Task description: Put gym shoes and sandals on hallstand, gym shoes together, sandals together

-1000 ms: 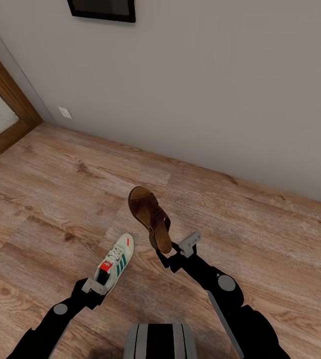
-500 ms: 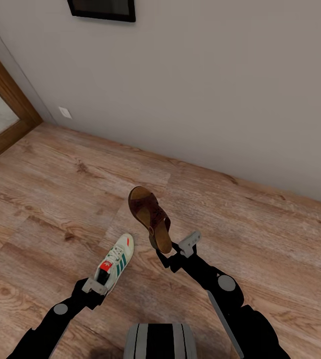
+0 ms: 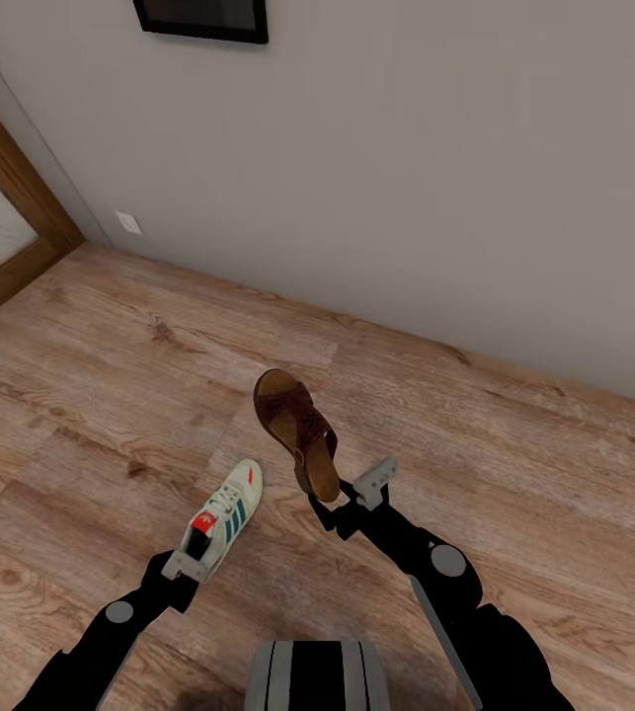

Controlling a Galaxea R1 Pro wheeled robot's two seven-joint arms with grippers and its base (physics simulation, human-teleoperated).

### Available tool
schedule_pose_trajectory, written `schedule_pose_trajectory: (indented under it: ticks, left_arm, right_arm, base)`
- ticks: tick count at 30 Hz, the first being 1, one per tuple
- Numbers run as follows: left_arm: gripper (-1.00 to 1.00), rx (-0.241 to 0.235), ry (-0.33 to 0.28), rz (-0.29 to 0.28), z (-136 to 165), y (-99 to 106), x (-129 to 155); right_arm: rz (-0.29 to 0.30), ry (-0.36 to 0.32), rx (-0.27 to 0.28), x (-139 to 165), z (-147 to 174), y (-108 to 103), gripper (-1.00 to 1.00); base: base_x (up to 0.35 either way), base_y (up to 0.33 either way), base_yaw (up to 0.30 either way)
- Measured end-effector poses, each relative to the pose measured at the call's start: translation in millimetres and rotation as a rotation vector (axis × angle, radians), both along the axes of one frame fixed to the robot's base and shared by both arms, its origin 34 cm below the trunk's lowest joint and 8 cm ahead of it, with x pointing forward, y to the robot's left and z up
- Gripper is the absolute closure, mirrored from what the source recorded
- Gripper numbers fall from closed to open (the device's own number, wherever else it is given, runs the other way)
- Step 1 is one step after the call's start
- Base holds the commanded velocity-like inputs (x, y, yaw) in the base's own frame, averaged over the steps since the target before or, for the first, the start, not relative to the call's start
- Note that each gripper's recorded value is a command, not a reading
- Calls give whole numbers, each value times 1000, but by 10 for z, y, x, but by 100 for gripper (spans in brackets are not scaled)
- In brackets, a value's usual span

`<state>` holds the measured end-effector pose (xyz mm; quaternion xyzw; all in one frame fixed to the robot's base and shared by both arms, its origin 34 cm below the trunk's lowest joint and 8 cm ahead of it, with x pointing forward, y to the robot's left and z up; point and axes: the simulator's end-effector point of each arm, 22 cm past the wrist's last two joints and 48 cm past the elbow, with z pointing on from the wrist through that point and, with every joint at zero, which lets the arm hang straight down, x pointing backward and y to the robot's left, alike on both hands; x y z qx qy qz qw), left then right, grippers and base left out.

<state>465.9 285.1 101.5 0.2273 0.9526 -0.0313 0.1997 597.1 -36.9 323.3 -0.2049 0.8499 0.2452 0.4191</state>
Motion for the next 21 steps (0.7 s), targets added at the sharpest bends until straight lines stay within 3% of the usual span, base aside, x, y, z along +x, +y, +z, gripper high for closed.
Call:
schedule_pose_trajectory:
  ticks: [21]
  left_arm:
    - [100, 0, -5, -4, 9, -8, 19]
  right_arm:
    - [0, 0, 0, 0, 0, 0, 100]
  base:
    - [0, 0, 0]
